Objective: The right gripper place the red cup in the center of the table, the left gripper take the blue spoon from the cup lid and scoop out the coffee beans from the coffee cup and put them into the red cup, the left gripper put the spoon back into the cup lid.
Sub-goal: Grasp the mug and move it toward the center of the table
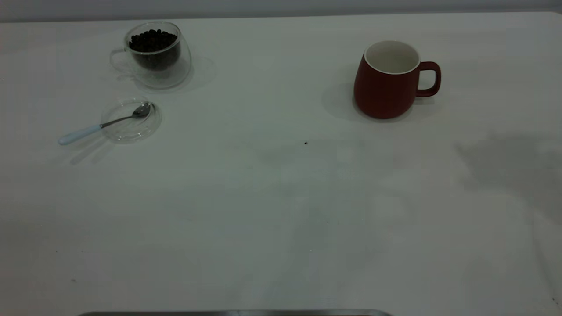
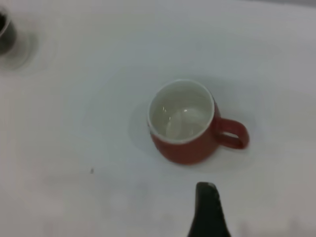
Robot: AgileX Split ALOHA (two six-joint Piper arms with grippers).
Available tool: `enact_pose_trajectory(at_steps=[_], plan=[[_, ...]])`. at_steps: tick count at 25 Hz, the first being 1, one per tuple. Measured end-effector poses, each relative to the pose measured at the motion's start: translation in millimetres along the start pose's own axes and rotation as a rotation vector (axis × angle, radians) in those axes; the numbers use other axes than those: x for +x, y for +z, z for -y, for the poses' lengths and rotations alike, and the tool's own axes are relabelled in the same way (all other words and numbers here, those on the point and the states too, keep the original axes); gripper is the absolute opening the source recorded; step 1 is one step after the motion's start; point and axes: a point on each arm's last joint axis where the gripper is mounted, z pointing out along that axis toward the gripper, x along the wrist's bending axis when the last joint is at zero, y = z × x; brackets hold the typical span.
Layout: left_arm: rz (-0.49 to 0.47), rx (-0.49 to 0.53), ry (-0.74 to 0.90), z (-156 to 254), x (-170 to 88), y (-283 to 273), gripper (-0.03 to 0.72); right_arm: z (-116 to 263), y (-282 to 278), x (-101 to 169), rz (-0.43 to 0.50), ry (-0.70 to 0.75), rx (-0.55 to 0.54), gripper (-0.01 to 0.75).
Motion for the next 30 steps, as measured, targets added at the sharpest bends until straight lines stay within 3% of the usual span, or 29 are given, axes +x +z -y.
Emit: enact_pose_trajectory(at_steps=[5,12,15,20,30], plan=[[0.000,0.000,0.000,0,0,0,0.408,-7,82,-18,-0.070,0.029,0.066,0.586],[0.000,0.000,0.000,0,0,0,0.408,-14,154,-14,-0.129,-0.053,0.105,0.586],[0.000,0.000,0.000,0,0,0,0.408,-14,171,-10,-0.145,-0.112,0.118,0.586],[0.000,0.000,0.000,0,0,0,0.408,-16,189,-19,-0.096,-0.130,0.109,0.585],[0.000,0.000,0.002,0,0,0,0.408,13,216,-21,-0.108,-0.117,0.179,0.585]])
